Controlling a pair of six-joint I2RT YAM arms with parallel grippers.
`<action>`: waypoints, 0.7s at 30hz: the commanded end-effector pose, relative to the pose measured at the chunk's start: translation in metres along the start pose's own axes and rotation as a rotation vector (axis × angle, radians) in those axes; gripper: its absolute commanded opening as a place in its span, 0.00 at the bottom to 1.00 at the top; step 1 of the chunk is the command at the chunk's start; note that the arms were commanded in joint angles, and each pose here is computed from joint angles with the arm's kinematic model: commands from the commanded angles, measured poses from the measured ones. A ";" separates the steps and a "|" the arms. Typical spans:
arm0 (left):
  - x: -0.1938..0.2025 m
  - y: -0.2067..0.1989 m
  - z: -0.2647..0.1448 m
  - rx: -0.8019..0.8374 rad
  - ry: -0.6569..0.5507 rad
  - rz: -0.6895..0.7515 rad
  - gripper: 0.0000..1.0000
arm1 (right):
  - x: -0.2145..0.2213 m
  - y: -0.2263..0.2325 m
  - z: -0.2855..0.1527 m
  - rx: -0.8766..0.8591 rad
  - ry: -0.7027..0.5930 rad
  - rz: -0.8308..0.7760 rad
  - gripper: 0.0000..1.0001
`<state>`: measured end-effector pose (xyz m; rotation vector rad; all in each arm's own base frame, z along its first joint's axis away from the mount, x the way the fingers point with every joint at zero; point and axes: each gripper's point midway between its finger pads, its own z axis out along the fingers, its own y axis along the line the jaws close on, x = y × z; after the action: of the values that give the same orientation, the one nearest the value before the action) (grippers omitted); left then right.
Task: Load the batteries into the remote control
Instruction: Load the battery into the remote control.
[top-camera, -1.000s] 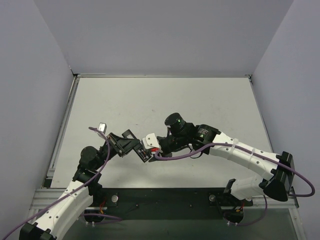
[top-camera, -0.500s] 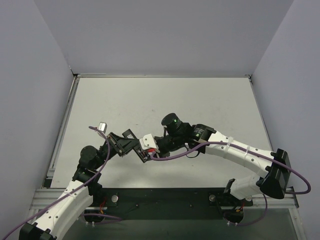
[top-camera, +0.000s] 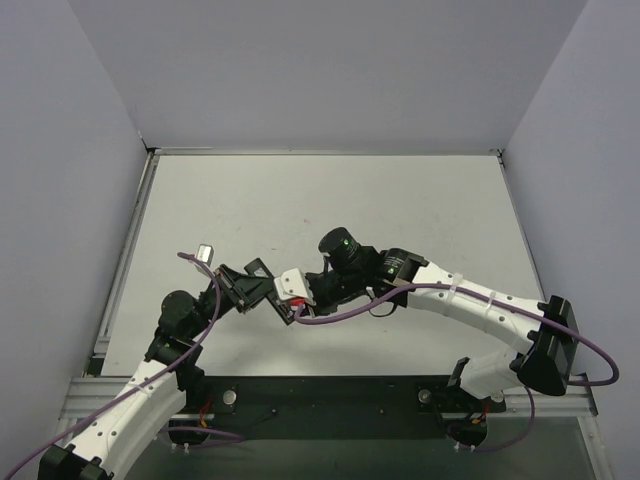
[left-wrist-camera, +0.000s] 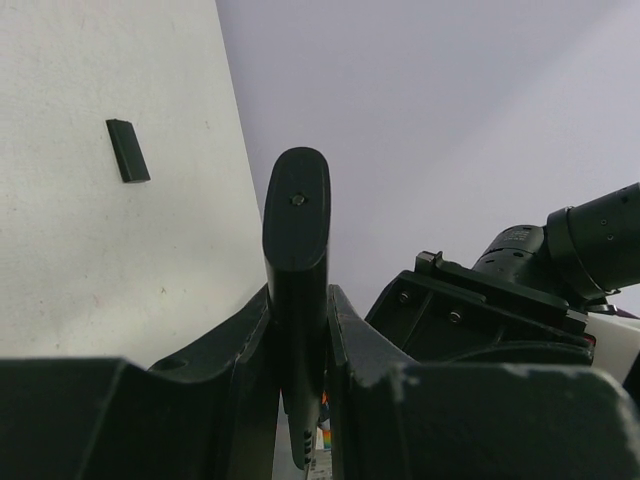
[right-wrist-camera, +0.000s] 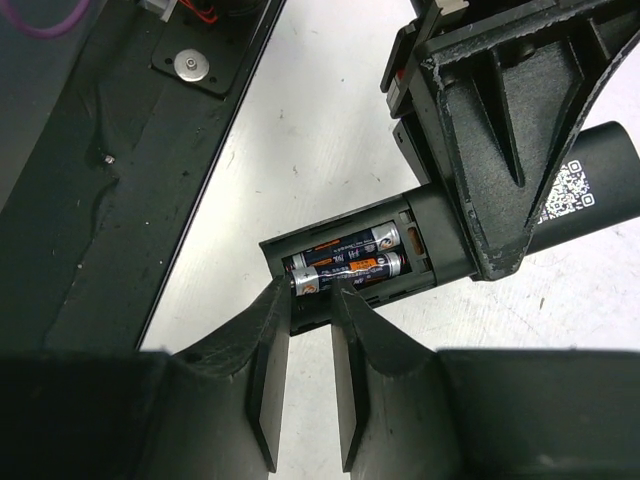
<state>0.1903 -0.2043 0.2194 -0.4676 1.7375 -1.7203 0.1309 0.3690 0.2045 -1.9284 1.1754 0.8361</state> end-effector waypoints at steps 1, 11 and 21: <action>-0.003 -0.054 -0.001 0.156 0.009 0.061 0.00 | -0.005 -0.018 0.004 0.044 0.012 -0.010 0.17; -0.002 -0.072 -0.007 0.228 0.003 0.076 0.00 | 0.025 -0.028 0.021 0.073 0.131 0.112 0.08; -0.002 -0.078 -0.009 0.257 0.002 0.056 0.00 | 0.049 -0.051 0.029 0.198 0.240 0.242 0.00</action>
<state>0.2096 -0.1907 0.2084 -0.5259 1.7078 -1.5853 0.1546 0.3780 0.1767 -1.8845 1.4924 0.7699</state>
